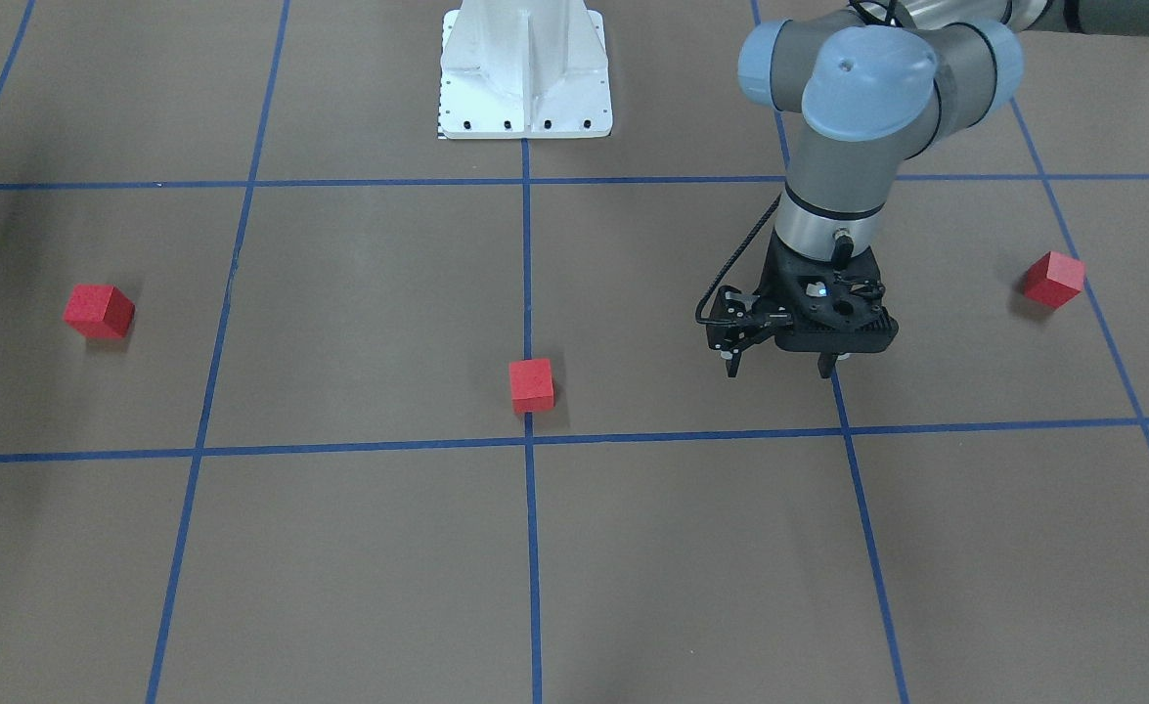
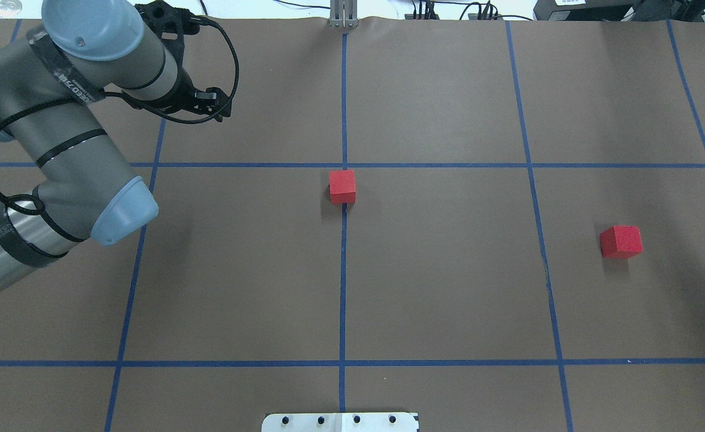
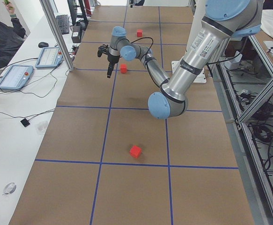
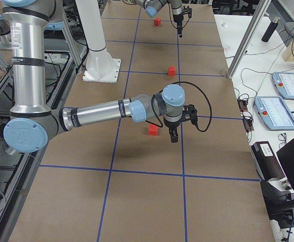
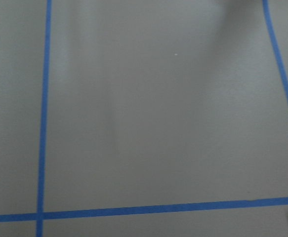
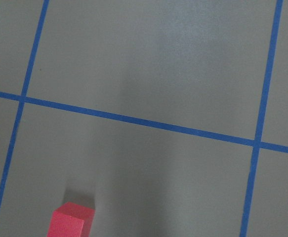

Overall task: Form red blocks into L shape at center
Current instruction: 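Reach the right gripper down to the red cube on its side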

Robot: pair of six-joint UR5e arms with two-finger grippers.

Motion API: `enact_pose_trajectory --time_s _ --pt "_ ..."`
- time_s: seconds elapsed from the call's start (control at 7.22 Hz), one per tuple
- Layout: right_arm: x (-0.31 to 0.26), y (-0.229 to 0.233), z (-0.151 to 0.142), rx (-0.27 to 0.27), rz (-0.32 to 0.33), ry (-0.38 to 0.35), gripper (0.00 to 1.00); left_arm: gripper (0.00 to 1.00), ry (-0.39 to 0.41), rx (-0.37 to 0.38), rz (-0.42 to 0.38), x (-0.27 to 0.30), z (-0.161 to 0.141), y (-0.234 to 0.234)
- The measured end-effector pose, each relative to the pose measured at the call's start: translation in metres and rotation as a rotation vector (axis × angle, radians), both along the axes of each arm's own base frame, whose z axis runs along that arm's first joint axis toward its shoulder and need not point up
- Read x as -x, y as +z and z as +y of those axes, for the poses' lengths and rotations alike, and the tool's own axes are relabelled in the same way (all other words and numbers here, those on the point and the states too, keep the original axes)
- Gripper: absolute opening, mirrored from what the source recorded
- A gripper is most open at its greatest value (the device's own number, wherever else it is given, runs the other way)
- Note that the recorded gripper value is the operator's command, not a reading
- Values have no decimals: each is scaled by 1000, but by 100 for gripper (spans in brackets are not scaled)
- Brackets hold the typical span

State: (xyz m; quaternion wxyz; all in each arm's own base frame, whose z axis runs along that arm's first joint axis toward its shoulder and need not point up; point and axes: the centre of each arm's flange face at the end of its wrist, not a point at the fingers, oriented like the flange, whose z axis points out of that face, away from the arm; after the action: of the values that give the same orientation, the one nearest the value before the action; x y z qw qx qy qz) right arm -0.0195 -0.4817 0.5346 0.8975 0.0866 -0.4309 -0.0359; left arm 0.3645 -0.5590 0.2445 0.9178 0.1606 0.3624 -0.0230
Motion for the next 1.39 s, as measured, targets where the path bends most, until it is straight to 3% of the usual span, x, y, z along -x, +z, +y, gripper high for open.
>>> enact_pose_trajectory --time_s 0.42,0.55,0.83,1.11,1.39 --pt "65 18 68 27 -100 244 99 100 -8 -6 0 10 -2 15" --pt "83 24 85 14 -105 287 99 100 -9 -6 0 11 -2 16" --pt "111 36 114 -27 -67 310 99 100 -9 -5 1 10 -2 16" --pt "148 41 132 -75 -12 284 99 100 -12 -2 3 9 -1 15" --pt "180 23 141 -73 19 268 99 100 -14 1 4 9 -1 16"
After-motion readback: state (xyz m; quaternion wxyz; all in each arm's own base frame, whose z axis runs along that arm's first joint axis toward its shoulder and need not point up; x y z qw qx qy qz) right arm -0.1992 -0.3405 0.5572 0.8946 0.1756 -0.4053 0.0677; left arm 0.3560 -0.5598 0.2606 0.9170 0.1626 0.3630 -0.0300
